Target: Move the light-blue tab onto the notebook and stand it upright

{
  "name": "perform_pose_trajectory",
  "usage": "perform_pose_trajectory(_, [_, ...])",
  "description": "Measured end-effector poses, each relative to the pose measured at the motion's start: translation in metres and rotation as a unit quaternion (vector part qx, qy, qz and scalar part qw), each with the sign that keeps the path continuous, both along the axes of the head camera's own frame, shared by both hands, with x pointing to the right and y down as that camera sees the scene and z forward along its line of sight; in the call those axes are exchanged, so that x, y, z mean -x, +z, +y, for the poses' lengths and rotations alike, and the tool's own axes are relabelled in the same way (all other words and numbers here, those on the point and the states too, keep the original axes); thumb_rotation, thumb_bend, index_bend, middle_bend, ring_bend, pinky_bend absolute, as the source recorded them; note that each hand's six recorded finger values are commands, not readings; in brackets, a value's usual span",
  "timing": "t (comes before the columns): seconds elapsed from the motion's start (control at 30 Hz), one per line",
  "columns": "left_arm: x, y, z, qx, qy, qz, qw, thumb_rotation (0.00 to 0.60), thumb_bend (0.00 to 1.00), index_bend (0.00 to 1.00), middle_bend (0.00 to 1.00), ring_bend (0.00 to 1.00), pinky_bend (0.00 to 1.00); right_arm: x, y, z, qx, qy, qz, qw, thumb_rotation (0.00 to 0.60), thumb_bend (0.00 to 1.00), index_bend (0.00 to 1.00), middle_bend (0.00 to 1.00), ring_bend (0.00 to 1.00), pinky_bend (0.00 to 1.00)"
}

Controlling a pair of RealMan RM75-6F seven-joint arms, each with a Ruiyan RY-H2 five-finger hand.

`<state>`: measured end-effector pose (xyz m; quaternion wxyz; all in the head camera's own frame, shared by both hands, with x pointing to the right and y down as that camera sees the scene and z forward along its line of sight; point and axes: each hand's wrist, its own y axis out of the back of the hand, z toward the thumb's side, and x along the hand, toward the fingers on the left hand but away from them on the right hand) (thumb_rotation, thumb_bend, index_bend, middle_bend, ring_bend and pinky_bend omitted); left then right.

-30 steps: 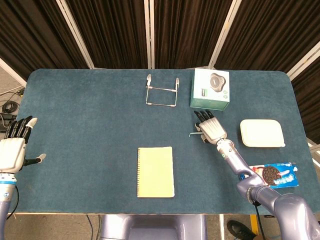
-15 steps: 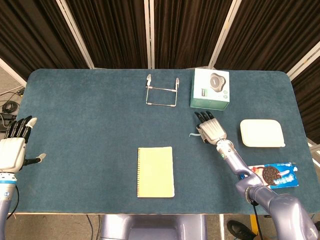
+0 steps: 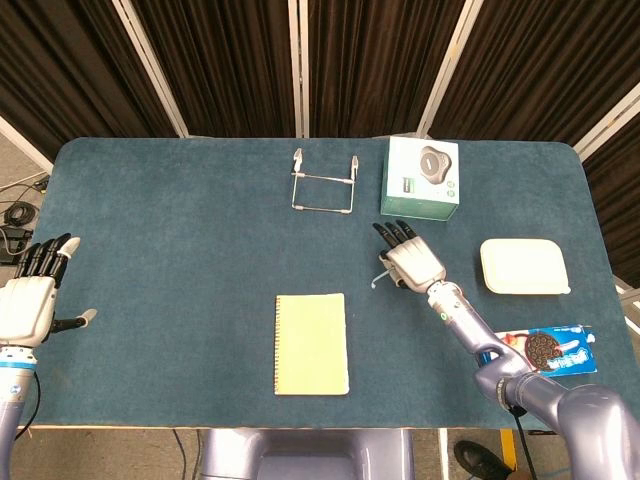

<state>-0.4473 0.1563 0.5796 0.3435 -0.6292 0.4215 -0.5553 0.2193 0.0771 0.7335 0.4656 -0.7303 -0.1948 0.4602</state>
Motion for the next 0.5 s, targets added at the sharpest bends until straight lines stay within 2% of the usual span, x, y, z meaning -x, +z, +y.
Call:
perform_pose_trajectory(0.27, [-0.001,-0.002,0.001,0.006,0.003,0.016,0.9999,0.6,0.0,0.0,0.0,0.0,0.0,0.059,-0.047,0.027,-0.015,-0.096,-0.018,0.9951,0.6,0.5,0.67,0.0,0.0,0.0])
perform_pose_trajectory(0.5, [-0.003,-0.004,0.002,0.009,0.006,0.027,0.9996,0.6,0.0,0.0,0.0,0.0,0.0,0.096,-0.062,0.05,-0.04,-0.187,0.029,0.9811,0.6,0.5,0.67,0.0,0.0,0.0])
